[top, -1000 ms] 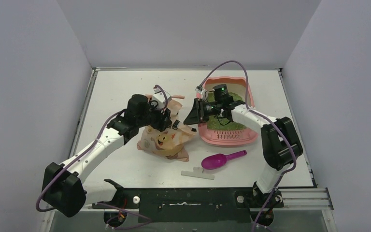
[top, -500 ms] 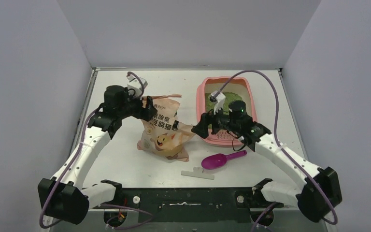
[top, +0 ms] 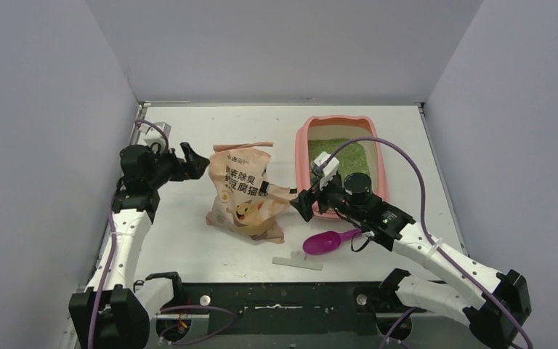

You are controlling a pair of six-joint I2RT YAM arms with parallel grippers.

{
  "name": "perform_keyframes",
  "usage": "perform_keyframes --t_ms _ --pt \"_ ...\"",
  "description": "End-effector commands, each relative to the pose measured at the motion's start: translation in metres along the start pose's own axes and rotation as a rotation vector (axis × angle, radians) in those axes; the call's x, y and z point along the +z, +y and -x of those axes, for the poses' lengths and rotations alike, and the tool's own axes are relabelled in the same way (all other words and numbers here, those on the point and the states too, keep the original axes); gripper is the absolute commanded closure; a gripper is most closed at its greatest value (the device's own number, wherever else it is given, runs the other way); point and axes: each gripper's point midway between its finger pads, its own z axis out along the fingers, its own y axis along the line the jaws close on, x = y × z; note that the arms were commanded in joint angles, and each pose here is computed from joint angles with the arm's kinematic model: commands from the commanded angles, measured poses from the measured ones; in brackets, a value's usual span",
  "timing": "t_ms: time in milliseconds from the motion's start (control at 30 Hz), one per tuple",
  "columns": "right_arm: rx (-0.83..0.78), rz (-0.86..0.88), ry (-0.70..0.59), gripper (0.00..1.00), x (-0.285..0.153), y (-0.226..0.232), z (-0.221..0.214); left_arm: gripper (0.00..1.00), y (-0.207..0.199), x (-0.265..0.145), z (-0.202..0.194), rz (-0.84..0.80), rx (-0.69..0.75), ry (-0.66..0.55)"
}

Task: Fill the litter box with clean litter
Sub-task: Close the cat litter bag at the center of the board.

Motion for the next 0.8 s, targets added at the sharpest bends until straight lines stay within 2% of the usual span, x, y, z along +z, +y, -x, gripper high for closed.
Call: perform_keyframes --t_ms 0,100,167,233,367,467,767 --pt "0.029 -0.012 -0.074 0.10 -0.008 0.001 0.038 0.04 -0.024 0.013 0.021 -0.254 0.091 -0.087" --pt "0.048 0.031 -0.095 0.09 -0.012 0.010 0.032 0.04 -0.015 0.013 0.030 -0.373 0.011 -0.138" --pt "0.086 0.046 -0.094 0.09 -0.012 0.014 0.027 0.04 -0.004 0.008 0.048 -0.440 0.010 -0.257" --pt "0.124 0.060 -0.085 0.09 -0.012 0.018 0.024 0.04 0.000 0.009 0.042 -0.528 -0.008 -0.265" --pt "0.150 0.104 -0.090 0.09 -0.010 0.026 0.021 0.04 -0.009 0.024 0.022 -0.703 -0.088 -0.183" --pt "0.144 0.100 -0.095 0.09 -0.002 0.024 0.022 0.04 -0.022 0.040 0.009 -0.774 -0.031 -0.130" --pt "0.189 0.072 -0.089 0.09 0.020 0.017 0.032 0.04 -0.042 0.039 0.004 -0.828 0.063 -0.131"
